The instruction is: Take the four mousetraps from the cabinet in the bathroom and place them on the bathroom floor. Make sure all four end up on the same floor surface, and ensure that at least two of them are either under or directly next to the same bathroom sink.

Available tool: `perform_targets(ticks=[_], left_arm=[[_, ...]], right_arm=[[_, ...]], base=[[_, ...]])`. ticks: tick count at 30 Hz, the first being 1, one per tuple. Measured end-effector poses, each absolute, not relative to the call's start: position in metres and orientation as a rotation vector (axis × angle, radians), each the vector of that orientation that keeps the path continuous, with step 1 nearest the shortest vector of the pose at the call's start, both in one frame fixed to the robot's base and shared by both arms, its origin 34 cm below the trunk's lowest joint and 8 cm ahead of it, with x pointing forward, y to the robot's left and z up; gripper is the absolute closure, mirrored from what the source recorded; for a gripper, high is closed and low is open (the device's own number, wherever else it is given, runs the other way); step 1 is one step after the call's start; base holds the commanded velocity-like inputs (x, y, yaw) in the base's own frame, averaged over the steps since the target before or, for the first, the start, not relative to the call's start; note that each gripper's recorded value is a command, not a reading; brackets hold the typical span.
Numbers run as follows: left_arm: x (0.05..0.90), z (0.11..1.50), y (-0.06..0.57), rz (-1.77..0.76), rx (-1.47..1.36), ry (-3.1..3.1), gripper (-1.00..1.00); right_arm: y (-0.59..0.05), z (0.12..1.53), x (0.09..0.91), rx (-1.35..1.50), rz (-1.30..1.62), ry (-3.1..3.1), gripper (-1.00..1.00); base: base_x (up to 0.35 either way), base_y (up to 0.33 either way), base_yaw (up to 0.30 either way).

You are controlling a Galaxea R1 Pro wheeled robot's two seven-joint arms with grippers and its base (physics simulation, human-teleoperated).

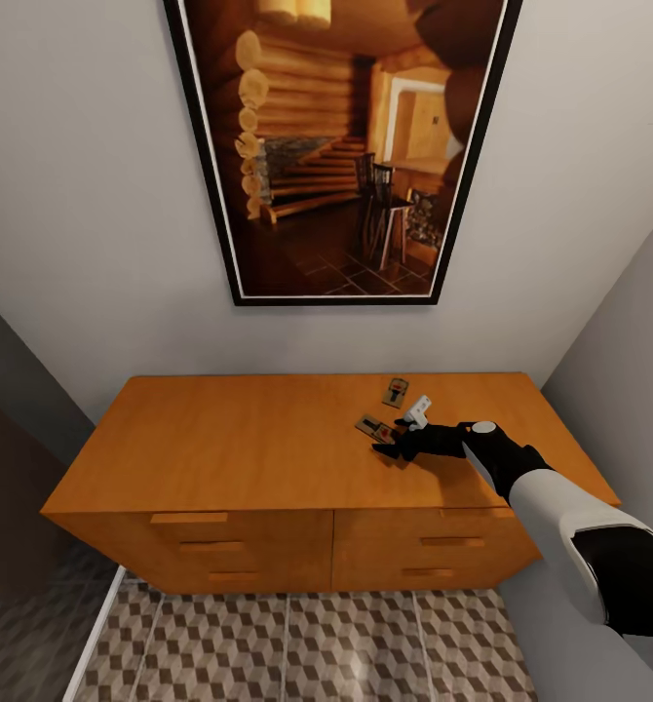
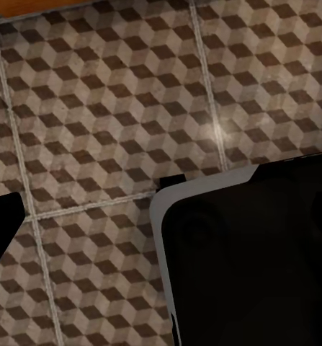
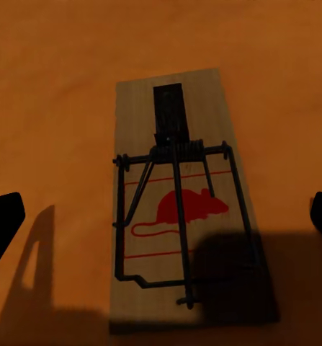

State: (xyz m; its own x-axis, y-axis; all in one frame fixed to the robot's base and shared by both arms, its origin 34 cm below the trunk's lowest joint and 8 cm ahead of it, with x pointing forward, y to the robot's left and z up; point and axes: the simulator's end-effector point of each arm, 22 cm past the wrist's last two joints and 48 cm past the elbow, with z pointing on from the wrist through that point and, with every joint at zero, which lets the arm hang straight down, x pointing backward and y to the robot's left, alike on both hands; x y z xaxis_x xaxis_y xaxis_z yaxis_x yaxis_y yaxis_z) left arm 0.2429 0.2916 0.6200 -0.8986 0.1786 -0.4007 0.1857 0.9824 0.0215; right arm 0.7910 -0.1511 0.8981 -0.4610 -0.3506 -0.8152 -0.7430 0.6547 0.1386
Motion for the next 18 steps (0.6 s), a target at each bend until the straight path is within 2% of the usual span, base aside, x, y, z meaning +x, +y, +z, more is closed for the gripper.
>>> perform_targets(ticks=[17, 18], left_arm=[[0.2421, 0.6198, 0.2916, -0.024, 0.261, 2.718, -1.00], [0.2421, 0.6198, 0.2916, -0.024, 0.260, 2.718, -1.00]], right_arm=[[-0.1510, 0.8979, 0.7914, -0.845, 0.626, 2.070, -1.00], [-0.1510, 0.8979, 0.7914, -0.845, 0.626, 2.070, 1.00]], base=[[0.000, 0.000, 0.000], [0.000, 0.000, 0.000]])
